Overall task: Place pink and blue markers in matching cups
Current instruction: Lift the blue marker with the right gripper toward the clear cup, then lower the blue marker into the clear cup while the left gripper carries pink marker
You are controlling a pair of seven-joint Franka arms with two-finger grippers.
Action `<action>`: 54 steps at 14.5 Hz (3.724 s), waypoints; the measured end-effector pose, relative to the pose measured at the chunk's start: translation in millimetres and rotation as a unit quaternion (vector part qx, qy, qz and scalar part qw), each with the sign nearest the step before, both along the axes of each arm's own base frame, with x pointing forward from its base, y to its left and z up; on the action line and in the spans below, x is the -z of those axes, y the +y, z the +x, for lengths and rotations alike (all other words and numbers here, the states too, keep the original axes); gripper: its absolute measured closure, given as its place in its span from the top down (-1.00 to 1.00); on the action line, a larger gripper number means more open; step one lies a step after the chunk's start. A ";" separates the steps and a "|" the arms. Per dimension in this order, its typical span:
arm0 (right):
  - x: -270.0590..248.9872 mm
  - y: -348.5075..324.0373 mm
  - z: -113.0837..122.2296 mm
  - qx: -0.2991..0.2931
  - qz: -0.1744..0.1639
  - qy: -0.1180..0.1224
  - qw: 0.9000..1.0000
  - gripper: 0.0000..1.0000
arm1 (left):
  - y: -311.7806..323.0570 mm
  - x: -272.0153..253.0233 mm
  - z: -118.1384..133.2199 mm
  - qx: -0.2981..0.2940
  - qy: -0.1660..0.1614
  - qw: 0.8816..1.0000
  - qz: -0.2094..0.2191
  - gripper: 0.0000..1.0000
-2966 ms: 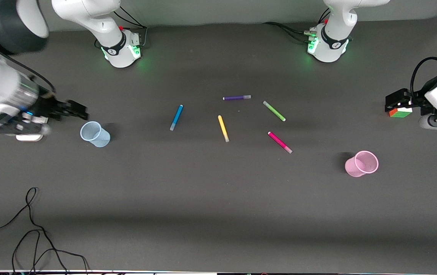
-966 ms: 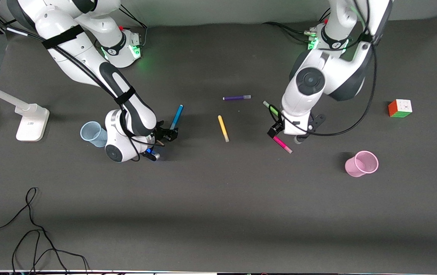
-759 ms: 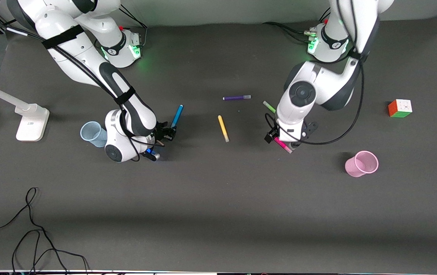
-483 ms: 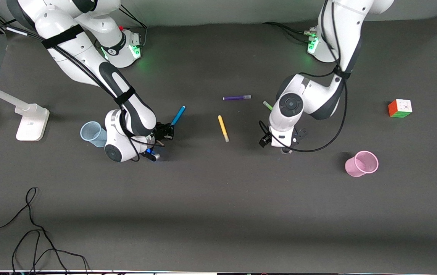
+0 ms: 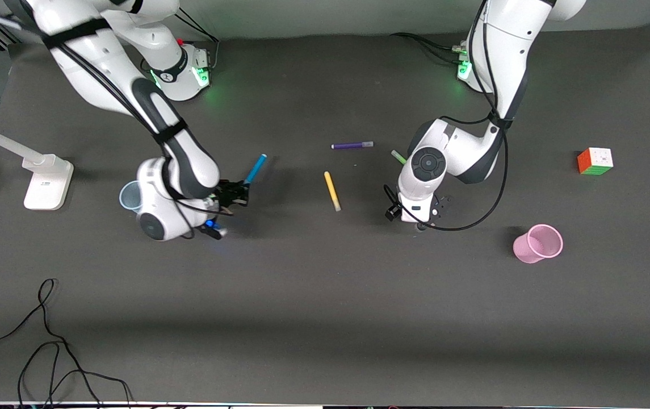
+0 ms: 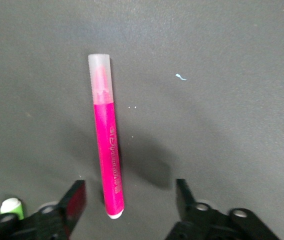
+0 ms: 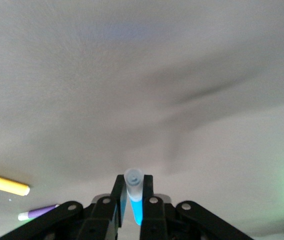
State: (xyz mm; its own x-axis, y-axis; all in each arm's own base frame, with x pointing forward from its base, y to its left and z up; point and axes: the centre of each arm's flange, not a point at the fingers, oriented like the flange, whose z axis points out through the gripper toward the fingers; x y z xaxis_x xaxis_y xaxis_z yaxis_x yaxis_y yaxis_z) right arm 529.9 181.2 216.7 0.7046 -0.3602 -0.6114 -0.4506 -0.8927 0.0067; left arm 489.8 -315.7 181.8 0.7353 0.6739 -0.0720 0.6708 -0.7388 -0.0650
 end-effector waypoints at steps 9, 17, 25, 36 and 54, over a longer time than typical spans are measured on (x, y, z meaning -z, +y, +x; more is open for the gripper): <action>-211.2 -120.4 9.9 -0.119 -0.070 -0.186 0.973 -0.67 | 1.4 2.5 -0.1 -0.001 0.002 1.000 0.002 -0.50; -281.7 -134.0 1.0 -0.233 -0.105 -0.287 0.923 -0.67 | 14.0 -21.6 16.8 -0.015 -0.006 1.000 0.001 -0.64; -223.2 -181.0 -7.8 -0.231 -0.103 -0.322 0.912 -0.67 | 166.1 -180.9 97.0 -0.017 0.053 0.998 -0.017 -0.64; -128.4 -206.1 -51.3 -0.231 -0.100 -0.371 0.894 -0.67 | 337.9 -222.2 113.1 0.213 0.146 0.959 -0.119 -0.64; -93.3 -221.2 -64.5 -0.232 -0.112 -0.376 0.890 -0.66 | 348.6 -85.6 152.6 0.338 0.267 0.893 -0.132 -0.59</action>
